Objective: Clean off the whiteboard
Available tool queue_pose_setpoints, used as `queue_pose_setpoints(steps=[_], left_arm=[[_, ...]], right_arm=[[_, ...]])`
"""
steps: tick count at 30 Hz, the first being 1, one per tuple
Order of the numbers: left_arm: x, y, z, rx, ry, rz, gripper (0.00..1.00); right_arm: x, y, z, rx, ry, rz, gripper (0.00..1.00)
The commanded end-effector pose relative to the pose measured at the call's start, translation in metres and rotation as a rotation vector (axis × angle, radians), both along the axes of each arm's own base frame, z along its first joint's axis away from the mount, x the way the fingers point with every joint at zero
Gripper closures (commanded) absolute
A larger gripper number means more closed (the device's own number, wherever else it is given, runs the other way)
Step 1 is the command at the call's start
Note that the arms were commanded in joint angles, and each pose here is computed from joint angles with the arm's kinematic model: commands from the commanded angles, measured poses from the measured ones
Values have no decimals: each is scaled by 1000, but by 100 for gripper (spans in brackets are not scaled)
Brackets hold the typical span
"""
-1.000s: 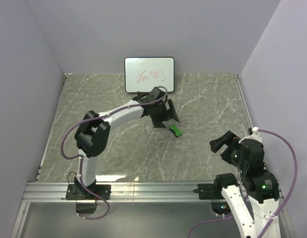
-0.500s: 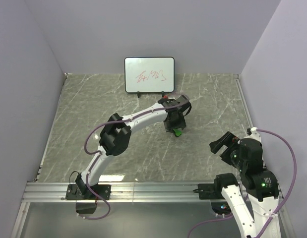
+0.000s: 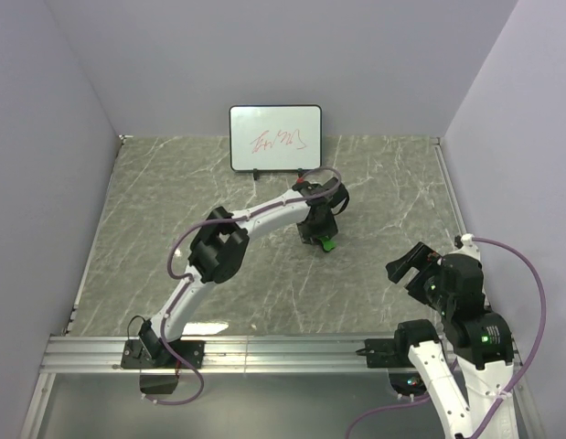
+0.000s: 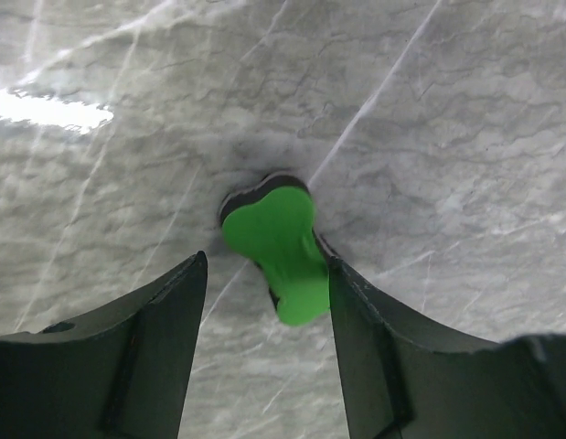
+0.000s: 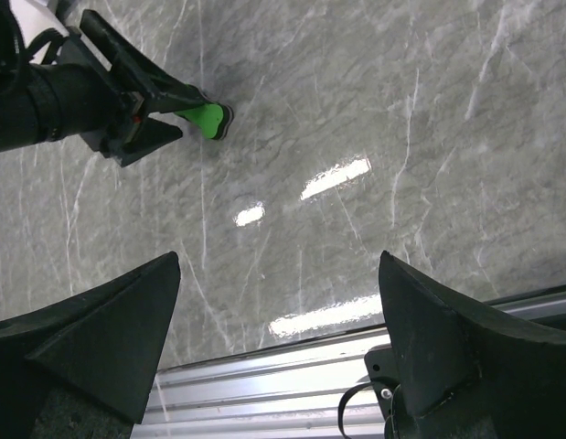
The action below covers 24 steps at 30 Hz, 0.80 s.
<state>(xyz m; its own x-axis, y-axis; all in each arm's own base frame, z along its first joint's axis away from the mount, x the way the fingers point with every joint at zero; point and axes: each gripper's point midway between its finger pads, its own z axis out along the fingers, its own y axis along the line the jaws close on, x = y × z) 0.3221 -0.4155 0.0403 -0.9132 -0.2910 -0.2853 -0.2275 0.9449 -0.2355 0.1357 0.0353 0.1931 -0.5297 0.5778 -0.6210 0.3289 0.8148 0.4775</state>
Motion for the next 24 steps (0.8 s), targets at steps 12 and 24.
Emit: queue_pose_setpoints(steps=[12, 24], left_arm=[[-9, 5, -37, 6, 95, -97, 85], [51, 158, 68, 15, -155, 15, 100]], right_arm=[[13, 4, -1, 7, 0, 10, 5], [153, 85, 75, 217, -208, 329, 2]])
